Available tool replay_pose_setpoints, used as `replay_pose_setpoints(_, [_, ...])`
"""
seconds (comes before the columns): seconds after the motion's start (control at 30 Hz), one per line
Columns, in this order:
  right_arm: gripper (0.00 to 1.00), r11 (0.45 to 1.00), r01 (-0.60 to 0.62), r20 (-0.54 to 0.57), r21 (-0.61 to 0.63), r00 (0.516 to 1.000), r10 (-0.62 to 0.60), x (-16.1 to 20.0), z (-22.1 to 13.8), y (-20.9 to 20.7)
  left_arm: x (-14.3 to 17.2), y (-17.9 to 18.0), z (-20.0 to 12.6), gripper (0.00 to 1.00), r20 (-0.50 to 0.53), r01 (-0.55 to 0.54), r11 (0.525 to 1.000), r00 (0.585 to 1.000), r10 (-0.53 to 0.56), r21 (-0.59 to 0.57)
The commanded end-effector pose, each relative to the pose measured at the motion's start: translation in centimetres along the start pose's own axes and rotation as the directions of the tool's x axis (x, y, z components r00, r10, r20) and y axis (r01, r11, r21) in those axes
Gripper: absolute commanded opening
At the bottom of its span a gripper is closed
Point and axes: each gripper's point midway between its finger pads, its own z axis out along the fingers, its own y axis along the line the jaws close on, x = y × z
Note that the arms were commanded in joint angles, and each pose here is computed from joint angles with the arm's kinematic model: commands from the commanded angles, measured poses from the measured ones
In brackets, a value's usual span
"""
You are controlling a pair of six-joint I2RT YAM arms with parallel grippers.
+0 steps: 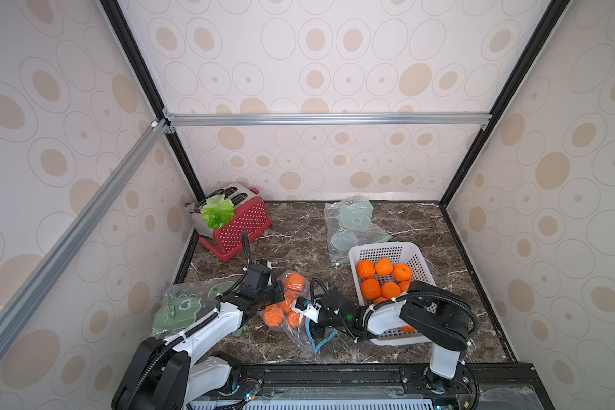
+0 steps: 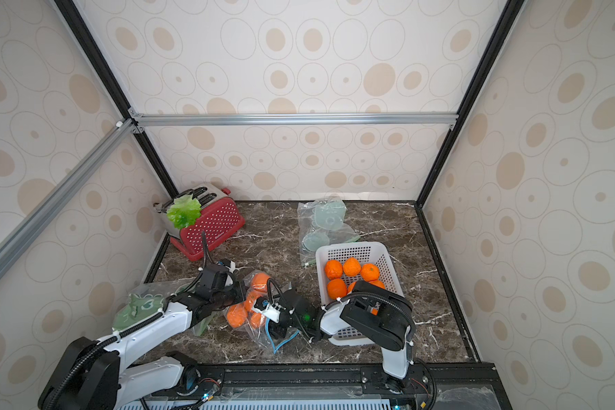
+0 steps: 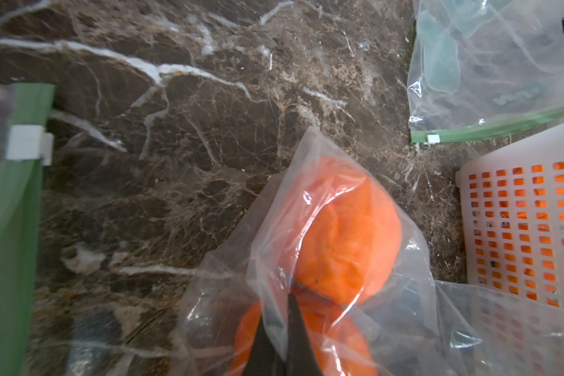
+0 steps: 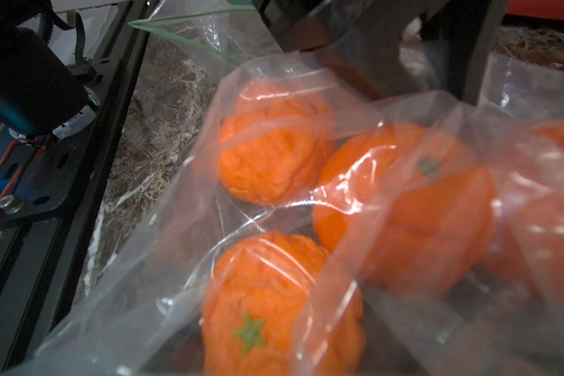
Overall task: Open the zip-top bag and take out the orange
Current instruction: Pick up the orange from the zipper food storage bag.
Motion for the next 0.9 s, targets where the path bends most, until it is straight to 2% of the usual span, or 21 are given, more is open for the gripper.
replay_pose_setpoints(0.0, [0.55,0.999,0.037,0.030,0.017,0.999,-0.038,-2.1,-1.6,0.0,-1.1,1.1,-1.5,0.00,0.038,-0.011,0.996,0.999,0.014,-0.085])
replay_pose_setpoints(0.1, [0.51,0.997,0.053,0.002,0.053,0.999,-0.054,-1.9,-2.8,-0.3,-1.9,1.7,-2.5,0.00,0.081,-0.013,0.992,0.996,0.023,-0.122])
replay_pose_setpoints(0.37, [0.50,0.996,0.047,-0.061,0.082,0.997,-0.042,-2.4,-6.7,-0.5,-2.4,2.6,-3.4,0.00,0.110,-0.014,0.985,0.993,0.033,-0.171])
replay_pose_setpoints(0.7, [0.47,0.994,0.005,-0.068,0.107,0.998,0.002,-3.9,-13.1,-1.4,-3.4,2.7,-4.3,0.00,0.154,-0.016,0.981,0.987,0.047,-0.193])
replay_pose_setpoints(0.8, [0.46,0.991,-0.003,-0.074,0.134,0.997,0.013,-4.4,-14.3,-1.6,-3.5,2.6,-4.3,0.00,0.158,-0.016,0.981,0.986,0.047,-0.193])
replay_pose_setpoints(0.87, [0.46,0.981,-0.020,-0.088,0.194,0.995,0.038,-4.8,-15.2,-2.4,-3.7,2.5,-4.3,0.00,0.162,-0.015,0.981,0.986,0.047,-0.192])
